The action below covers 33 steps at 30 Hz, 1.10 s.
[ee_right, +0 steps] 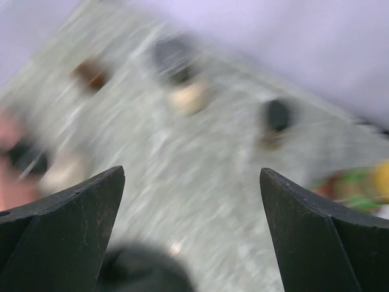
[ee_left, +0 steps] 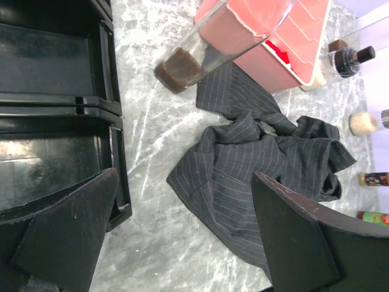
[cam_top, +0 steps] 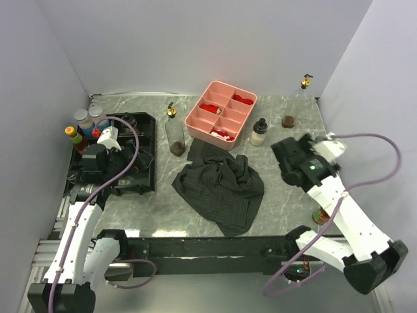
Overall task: Organize the condiment bottles
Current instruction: Pick up the bottle from the corner of the board.
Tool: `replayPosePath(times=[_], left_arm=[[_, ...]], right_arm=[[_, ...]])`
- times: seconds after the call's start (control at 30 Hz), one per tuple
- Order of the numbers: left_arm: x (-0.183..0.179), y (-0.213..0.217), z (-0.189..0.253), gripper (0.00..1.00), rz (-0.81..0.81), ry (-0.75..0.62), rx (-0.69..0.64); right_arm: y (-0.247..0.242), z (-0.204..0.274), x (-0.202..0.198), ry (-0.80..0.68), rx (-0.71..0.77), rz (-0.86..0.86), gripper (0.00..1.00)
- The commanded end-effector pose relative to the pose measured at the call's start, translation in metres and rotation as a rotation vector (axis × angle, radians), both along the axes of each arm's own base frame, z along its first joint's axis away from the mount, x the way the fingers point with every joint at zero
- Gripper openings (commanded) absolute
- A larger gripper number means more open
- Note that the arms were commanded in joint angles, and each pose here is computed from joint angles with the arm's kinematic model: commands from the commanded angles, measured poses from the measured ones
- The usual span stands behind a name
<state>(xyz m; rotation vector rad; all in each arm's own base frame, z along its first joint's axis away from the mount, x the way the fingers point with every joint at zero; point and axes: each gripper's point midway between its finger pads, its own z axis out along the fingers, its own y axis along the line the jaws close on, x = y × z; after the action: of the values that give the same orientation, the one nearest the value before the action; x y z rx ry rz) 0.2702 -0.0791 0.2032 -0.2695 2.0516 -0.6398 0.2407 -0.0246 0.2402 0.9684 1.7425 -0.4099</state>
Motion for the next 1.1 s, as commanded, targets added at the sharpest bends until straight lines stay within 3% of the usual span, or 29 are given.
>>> replayPosePath(times=[0.0, 0.13, 0.37, 1.07], left_arm=[[0.005, 0.006, 0.009, 0.96, 0.014, -0.060, 0.046], [0.003, -0.001, 0.008, 0.96, -0.017, -0.064, 0.032], [0.000, -0.011, 0.003, 0.96, -0.055, -0.046, 0.029], [0.002, -0.012, -0.003, 0.96, -0.031, -0.022, 0.055]], right_arm=[[-0.073, 0.024, -0.047, -0.090, -0.090, -0.302, 1.00], [-0.113, 0.015, -0.089, -0.086, -0.093, -0.502, 1.00], [-0.135, -0.005, -0.117, -0.052, -0.090, -0.616, 1.00], [-0.132, -0.059, -0.096, -0.033, -0.002, -0.642, 0.99]])
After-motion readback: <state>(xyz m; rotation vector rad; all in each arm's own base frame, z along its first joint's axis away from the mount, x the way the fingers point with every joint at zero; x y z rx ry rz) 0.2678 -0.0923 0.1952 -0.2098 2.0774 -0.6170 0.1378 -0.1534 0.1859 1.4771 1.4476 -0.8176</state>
